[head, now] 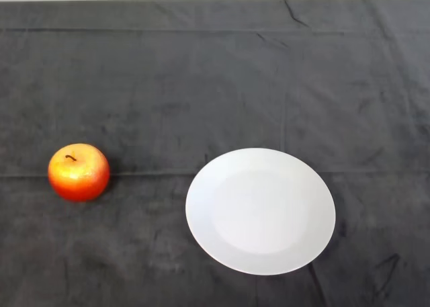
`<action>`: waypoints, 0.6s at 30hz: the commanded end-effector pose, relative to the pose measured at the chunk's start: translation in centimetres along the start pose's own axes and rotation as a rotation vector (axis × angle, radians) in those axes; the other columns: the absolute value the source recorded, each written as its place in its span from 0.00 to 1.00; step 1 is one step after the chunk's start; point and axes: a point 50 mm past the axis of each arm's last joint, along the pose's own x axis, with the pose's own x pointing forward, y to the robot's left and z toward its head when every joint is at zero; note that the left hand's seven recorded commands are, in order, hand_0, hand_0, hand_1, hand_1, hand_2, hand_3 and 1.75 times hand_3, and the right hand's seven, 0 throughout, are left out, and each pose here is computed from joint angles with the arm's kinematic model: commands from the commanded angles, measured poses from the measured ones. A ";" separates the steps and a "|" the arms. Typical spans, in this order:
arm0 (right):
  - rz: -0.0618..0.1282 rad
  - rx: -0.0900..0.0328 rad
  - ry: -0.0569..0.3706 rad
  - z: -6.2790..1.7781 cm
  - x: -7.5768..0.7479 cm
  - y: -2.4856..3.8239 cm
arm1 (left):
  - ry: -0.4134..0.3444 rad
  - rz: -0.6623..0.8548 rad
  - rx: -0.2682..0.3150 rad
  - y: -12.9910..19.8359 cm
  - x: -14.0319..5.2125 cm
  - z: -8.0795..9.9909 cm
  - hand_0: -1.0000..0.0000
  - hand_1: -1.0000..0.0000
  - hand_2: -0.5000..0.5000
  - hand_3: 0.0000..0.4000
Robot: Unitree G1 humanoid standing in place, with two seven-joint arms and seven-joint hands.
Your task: Move the apple to the plate
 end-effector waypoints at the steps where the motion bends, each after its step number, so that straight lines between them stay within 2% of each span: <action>1: 0.030 -0.002 -0.037 0.99 -0.14 0.69 | -0.024 0.007 -0.028 -0.5 0.4 0.6 1.00 1.00 0.50 0.00; 8: 0.030 -0.002 -0.037 0.99 -0.14 0.69 | -0.039 -0.055 -0.054 -2.1 0.3 0.8 1.00 1.00 0.50 0.00; 18: 0.030 -0.003 -0.037 0.99 -0.14 0.69 | -0.068 -0.223 -0.126 -4.9 -0.2 1.2 1.00 1.00 0.50 0.00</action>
